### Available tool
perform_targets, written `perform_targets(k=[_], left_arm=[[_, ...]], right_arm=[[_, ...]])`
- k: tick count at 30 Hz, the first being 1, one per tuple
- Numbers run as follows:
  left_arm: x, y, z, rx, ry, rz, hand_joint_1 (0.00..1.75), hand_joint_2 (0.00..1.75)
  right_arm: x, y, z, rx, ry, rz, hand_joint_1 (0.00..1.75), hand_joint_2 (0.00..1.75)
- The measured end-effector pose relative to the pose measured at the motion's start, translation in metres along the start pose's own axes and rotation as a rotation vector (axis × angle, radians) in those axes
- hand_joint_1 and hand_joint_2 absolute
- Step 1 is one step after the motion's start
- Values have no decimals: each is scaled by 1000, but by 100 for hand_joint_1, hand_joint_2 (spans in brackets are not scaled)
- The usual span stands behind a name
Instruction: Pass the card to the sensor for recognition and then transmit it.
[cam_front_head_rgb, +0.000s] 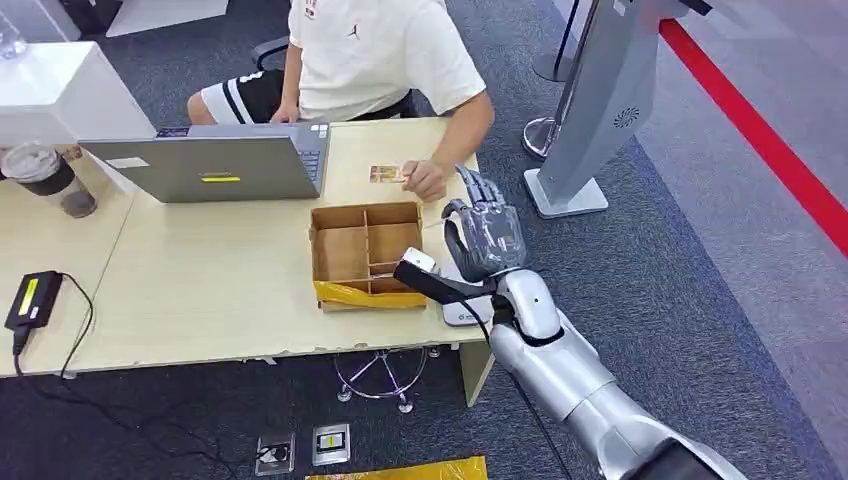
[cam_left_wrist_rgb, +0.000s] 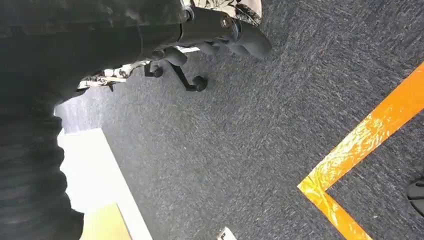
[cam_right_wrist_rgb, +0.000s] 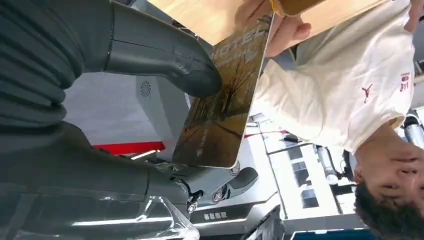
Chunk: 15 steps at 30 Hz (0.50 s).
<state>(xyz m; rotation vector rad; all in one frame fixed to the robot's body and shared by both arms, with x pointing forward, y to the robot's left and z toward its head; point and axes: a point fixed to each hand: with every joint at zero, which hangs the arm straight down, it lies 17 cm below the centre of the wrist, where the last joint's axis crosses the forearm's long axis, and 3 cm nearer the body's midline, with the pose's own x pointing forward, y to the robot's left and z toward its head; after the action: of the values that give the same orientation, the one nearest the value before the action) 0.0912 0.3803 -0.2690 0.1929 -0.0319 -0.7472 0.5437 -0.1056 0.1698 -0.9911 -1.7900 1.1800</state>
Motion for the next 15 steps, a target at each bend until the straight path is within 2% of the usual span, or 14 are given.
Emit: perform_targets(k=[7, 15], left_arm=[[0, 1, 0, 4, 0, 14, 0, 175], [-1, 1, 0, 5, 8, 33, 0, 175]], right_arm=[[-14, 10, 6, 7, 34, -39, 175, 175], [-19, 40, 24, 71, 47, -56, 175, 175]])
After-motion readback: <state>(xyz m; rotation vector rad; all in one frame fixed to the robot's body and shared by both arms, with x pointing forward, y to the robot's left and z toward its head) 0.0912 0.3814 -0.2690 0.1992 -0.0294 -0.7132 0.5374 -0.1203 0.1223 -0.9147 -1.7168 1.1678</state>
